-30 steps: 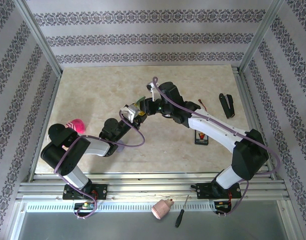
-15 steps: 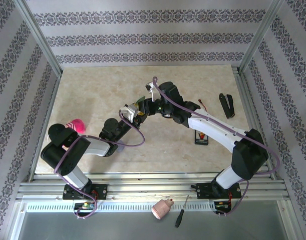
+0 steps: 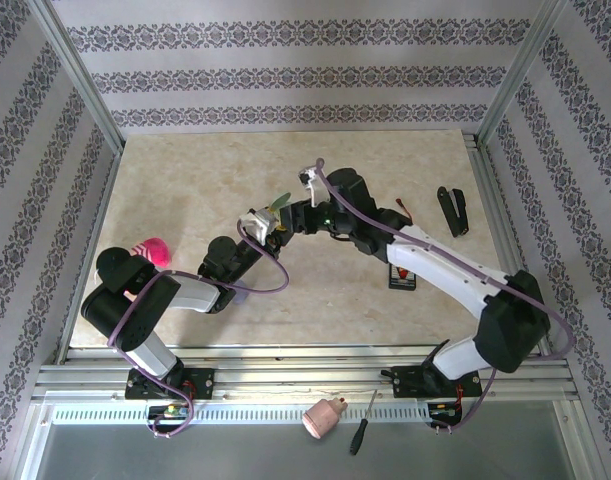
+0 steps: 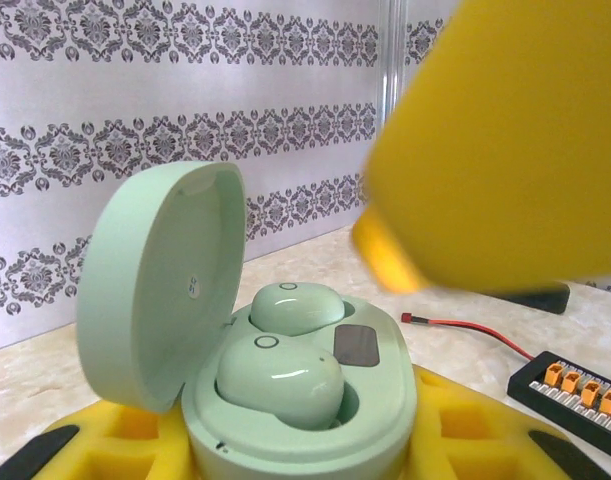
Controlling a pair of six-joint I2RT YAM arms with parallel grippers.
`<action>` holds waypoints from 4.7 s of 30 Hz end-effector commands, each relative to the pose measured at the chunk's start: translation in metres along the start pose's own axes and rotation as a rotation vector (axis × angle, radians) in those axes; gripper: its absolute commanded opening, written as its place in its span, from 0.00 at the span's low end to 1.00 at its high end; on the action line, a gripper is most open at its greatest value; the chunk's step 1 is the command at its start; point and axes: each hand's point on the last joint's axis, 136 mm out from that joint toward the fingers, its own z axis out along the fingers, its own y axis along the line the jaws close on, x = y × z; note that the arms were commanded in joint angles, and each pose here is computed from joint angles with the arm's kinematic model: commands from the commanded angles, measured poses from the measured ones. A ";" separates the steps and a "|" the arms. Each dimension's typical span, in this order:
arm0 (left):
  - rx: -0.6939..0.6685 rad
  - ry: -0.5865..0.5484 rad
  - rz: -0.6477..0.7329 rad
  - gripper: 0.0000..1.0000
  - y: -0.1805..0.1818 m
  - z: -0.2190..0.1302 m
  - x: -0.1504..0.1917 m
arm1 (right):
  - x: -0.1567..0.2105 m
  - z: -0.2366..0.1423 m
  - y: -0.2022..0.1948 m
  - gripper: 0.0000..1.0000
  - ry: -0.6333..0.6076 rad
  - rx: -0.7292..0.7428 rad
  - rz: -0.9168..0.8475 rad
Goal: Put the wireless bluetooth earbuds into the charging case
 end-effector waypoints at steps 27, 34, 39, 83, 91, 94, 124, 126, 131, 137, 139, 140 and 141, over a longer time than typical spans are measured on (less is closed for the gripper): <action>0.370 -0.165 0.184 0.17 -0.063 -0.022 -0.044 | -0.001 -0.044 -0.034 0.79 0.011 0.074 0.106; 0.362 -0.164 0.158 0.16 -0.061 -0.018 -0.045 | 0.003 -0.051 -0.039 0.79 0.006 0.069 0.140; 0.348 -0.169 0.129 0.16 -0.058 -0.014 -0.050 | -0.002 -0.054 -0.029 0.79 -0.015 -0.039 0.244; 0.185 -0.110 0.048 0.75 -0.033 -0.022 -0.035 | 0.015 -0.009 -0.070 0.25 -0.037 -0.291 0.629; 0.013 0.088 0.052 0.91 -0.007 -0.049 0.014 | 0.035 0.045 -0.148 0.27 0.013 0.012 0.476; -0.073 0.141 0.041 0.94 0.007 -0.061 0.024 | 0.035 0.070 -0.163 0.28 0.032 0.040 0.462; -0.573 0.971 -0.361 0.99 0.044 -0.166 0.112 | 0.012 0.092 -0.206 0.81 0.082 0.337 0.131; -0.604 0.998 -0.392 1.00 0.043 -0.172 0.112 | 0.011 0.080 -0.199 0.85 0.061 0.334 0.099; -0.665 1.009 -0.521 0.99 0.038 -0.183 0.120 | 0.014 0.051 -0.189 0.94 -0.003 0.343 0.031; -0.621 1.096 -0.589 0.99 0.020 -0.194 0.125 | 0.026 0.025 -0.189 0.98 -0.029 0.390 0.002; -0.655 1.115 -0.631 0.99 0.019 -0.199 0.129 | 0.030 0.020 -0.189 0.98 -0.036 0.395 -0.010; -0.680 1.126 -0.659 0.99 0.018 -0.202 0.132 | 0.032 0.017 -0.190 0.98 -0.037 0.400 -0.016; -0.697 1.144 -0.693 0.99 0.015 -0.205 0.136 | 0.033 0.015 -0.190 0.98 -0.040 0.402 -0.022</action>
